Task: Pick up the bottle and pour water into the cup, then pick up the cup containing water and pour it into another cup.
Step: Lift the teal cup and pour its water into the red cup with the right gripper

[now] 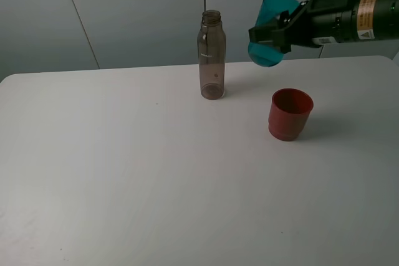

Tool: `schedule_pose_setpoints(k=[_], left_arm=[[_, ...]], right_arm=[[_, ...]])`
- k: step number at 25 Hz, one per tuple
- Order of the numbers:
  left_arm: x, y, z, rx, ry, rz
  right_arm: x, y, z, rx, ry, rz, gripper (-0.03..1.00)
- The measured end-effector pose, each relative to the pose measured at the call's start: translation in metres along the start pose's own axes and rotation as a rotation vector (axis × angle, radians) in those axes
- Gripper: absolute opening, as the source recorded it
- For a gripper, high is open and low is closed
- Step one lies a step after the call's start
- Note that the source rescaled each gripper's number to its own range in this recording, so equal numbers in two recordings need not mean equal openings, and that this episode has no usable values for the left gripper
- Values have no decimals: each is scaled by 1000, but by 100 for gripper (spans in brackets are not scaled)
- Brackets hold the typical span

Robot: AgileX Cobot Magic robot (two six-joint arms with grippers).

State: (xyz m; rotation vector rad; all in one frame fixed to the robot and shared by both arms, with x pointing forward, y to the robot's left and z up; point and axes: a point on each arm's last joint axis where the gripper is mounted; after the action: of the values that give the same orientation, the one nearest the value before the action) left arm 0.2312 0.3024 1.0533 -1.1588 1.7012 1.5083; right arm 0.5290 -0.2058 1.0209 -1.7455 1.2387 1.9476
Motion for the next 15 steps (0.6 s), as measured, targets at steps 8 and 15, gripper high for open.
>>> schedule_pose_setpoints(k=[8, 15], left_arm=[[0, 0, 0, 0, 0, 0], [0, 0, 0, 0, 0, 0]], right_arm=[[19, 33, -24, 171, -2, 77, 10], [39, 54, -36, 358, 31, 207, 10]])
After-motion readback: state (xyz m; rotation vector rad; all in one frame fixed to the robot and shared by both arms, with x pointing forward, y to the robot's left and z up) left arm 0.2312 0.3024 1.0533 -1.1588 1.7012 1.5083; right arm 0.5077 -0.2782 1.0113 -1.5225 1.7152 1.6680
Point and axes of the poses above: a point on each arm's last joint axis where the gripper is mounted, y pointing back along that axis away from the gripper, z along the wrist's bending axis when the last joint is at zero, x = y × z, and after that the axes turned 12 degrees about y, right-handed
